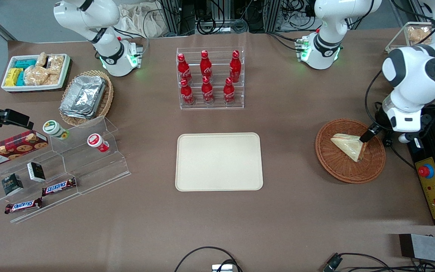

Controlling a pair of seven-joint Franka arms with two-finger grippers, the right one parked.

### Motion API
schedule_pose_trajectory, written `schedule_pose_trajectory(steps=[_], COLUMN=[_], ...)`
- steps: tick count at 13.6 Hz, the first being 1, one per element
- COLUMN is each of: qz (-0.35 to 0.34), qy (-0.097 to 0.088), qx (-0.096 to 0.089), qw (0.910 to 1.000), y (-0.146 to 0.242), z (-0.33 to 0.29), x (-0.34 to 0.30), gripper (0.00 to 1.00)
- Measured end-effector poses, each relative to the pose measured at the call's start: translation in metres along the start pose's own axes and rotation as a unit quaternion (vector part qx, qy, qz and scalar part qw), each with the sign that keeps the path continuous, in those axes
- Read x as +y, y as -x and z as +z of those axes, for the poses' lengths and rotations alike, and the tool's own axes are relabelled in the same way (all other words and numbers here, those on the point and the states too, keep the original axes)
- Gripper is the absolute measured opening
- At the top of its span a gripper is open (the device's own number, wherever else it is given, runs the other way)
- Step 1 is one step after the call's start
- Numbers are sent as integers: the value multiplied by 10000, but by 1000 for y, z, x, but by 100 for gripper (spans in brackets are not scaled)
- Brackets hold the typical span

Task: Place sandwich from basket to tray
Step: 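Lower the left gripper around the sandwich and close it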

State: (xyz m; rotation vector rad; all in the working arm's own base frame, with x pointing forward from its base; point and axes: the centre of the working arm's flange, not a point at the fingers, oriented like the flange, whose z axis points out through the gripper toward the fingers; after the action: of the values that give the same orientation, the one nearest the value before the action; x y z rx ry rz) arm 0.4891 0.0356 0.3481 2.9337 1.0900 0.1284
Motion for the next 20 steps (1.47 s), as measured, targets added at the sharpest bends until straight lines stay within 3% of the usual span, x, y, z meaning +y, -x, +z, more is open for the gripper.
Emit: schedule_pose_trajectory(steps=[9, 20], qz=[-35, -112], qy=[36, 172], qx=[40, 36], qw=[10000, 9998], y=[-21, -18], z=[67, 81], x=[-36, -29], gripper=[100, 100])
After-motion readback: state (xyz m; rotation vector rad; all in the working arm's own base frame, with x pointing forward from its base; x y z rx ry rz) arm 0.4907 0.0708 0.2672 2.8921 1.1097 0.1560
